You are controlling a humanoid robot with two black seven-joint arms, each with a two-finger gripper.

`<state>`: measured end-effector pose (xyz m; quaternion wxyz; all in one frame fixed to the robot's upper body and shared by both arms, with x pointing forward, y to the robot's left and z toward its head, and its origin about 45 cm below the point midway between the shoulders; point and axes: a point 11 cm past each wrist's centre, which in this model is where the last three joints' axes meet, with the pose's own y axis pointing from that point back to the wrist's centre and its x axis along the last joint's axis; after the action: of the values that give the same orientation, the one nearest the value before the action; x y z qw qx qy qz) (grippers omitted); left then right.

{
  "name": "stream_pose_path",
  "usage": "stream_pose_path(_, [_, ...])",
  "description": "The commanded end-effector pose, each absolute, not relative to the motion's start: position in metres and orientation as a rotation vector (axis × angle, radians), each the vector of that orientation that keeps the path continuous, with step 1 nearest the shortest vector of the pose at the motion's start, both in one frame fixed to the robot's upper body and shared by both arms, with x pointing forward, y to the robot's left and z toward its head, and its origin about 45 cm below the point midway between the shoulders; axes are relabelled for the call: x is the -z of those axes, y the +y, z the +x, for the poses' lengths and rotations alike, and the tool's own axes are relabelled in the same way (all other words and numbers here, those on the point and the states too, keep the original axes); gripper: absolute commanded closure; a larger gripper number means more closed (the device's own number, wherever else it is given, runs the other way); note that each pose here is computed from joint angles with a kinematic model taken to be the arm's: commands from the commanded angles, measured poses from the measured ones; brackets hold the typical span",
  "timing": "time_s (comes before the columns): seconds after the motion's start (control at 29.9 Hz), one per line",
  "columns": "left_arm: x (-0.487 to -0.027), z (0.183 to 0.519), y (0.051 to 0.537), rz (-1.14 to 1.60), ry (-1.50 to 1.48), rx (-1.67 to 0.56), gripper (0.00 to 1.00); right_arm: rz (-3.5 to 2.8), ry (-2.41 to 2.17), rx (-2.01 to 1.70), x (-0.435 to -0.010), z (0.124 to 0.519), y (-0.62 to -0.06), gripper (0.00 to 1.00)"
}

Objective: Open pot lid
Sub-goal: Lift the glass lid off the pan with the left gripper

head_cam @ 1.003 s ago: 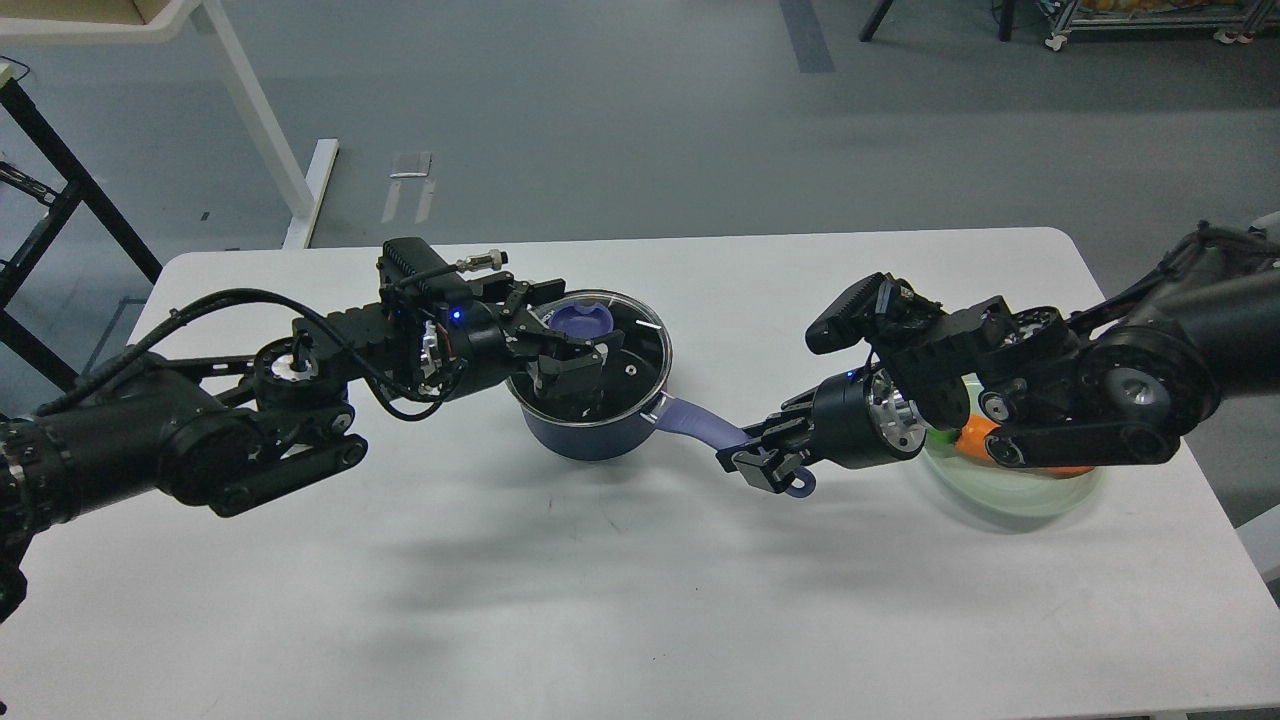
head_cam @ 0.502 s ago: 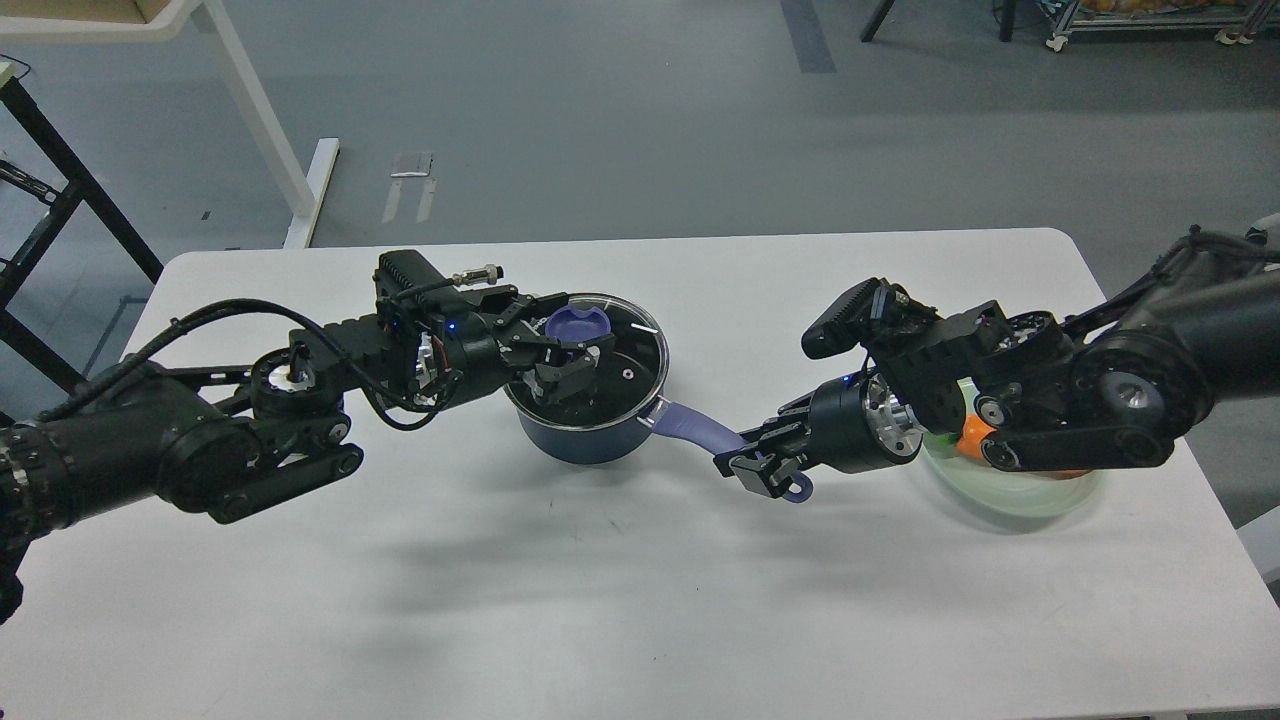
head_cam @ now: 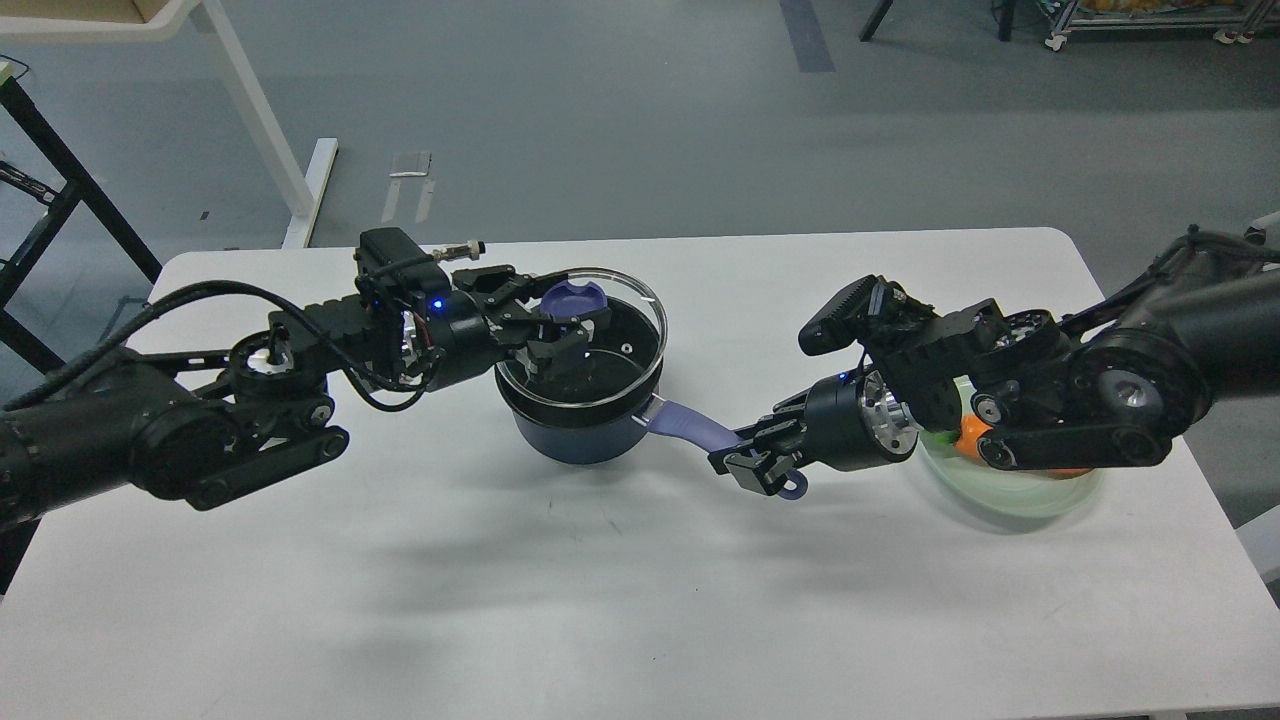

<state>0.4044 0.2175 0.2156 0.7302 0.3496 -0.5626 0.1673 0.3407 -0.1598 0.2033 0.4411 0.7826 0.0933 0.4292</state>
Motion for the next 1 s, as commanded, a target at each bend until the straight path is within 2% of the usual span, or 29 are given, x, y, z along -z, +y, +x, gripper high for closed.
stream_pose_path(0.0, [-0.23, 0.406, 0.268, 0.845, -1.219, -0.434, 0.58, 1.938, 0.219, -1.069, -0.204, 0.344, -0.161, 0.82])
stream_pose_path(0.17, [-0.236, 0.401, 0.333, 0.964, -1.189, -0.486, 0.59, 1.94, 0.22, -1.066, -0.204, 0.343, -0.161, 0.82])
stream_pose_path(0.3, [-0.204, 0.382, 0.38, 1.054, -1.116, -0.473, 0.61, 1.94, 0.225, -1.069, -0.203, 0.343, -0.16, 0.82])
stream_pose_path(0.53, [-0.162, 0.356, 0.462, 1.269, -1.077, -0.512, 0.61, 1.941, 0.225, -1.068, -0.203, 0.343, -0.159, 0.82])
stream_pose_path(0.97, [-0.143, 0.355, 0.466, 1.283, -1.066, -0.51, 0.58, 1.941, 0.226, -1.07, -0.204, 0.343, -0.158, 0.82])
